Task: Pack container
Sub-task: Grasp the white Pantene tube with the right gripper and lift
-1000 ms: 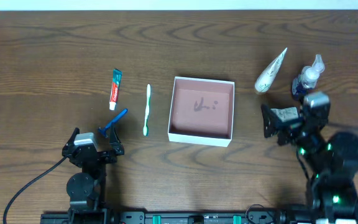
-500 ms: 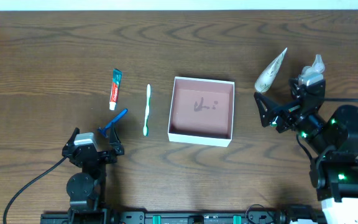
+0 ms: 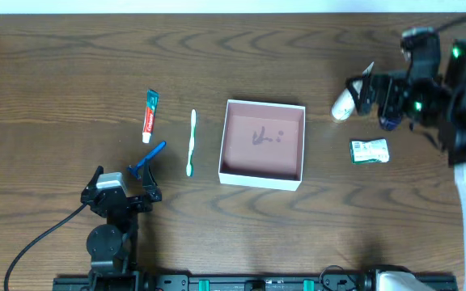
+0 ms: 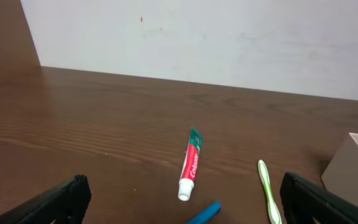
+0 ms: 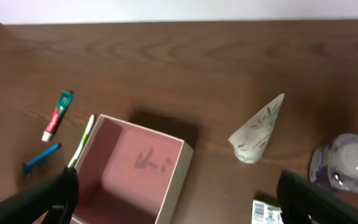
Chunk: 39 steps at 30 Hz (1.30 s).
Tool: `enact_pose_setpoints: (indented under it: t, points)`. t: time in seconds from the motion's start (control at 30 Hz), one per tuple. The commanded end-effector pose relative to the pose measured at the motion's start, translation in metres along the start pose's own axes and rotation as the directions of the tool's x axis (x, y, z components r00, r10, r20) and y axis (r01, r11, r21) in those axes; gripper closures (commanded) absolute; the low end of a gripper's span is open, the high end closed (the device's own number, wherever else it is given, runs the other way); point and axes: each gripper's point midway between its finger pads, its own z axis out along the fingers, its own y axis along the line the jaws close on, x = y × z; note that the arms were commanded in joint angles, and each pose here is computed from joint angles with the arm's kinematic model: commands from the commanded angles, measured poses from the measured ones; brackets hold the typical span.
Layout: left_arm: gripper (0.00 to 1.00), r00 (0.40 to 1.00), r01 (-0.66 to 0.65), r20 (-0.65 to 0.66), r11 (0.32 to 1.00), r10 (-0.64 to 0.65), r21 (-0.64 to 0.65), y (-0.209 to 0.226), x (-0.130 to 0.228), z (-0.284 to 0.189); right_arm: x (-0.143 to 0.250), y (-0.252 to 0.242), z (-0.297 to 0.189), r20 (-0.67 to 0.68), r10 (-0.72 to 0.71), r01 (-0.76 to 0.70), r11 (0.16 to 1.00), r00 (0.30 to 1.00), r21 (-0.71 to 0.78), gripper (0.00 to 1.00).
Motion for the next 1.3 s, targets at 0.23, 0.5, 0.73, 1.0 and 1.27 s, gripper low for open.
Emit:
enact_pose_setpoints:
  t: [0.23, 0.5, 0.73, 1.0, 1.27]
  points:
    - [0.02, 0.999, -0.011, -0.05, 1.0, 0.01, -0.02, 0.005, 0.018, 0.001, 0.005, -0.037, 0.061, -0.104, 0.079, -0.07, 0.994, 0.991, 0.088, 0.01]
    - [0.02, 0.999, -0.011, -0.05, 1.0, 0.01, -0.02, 0.005, 0.017, 0.001, 0.014, -0.057, 0.073, -0.081, 0.178, -0.137, 0.923, 0.981, 0.36, 0.01]
    - [0.02, 0.999, -0.011, -0.05, 1.0, 0.01, -0.02, 0.005, 0.017, 0.001, 0.026, -0.061, 0.099, -0.076, 0.277, -0.216, 0.869, 0.958, 0.446, 0.08]
    - [0.02, 0.999, -0.011, -0.05, 1.0, 0.01, -0.02, 0.005, 0.017, 0.001, 0.033, -0.07, 0.127, -0.093, 0.302, -0.229, 0.859, 0.949, 0.458, 0.21]
    - [0.02, 0.999, -0.011, -0.05, 1.0, 0.01, -0.02, 0.005, 0.017, 0.001, 0.03, -0.078, 0.144, -0.079, 0.304, -0.236, 0.857, 0.95, 0.458, 0.5]
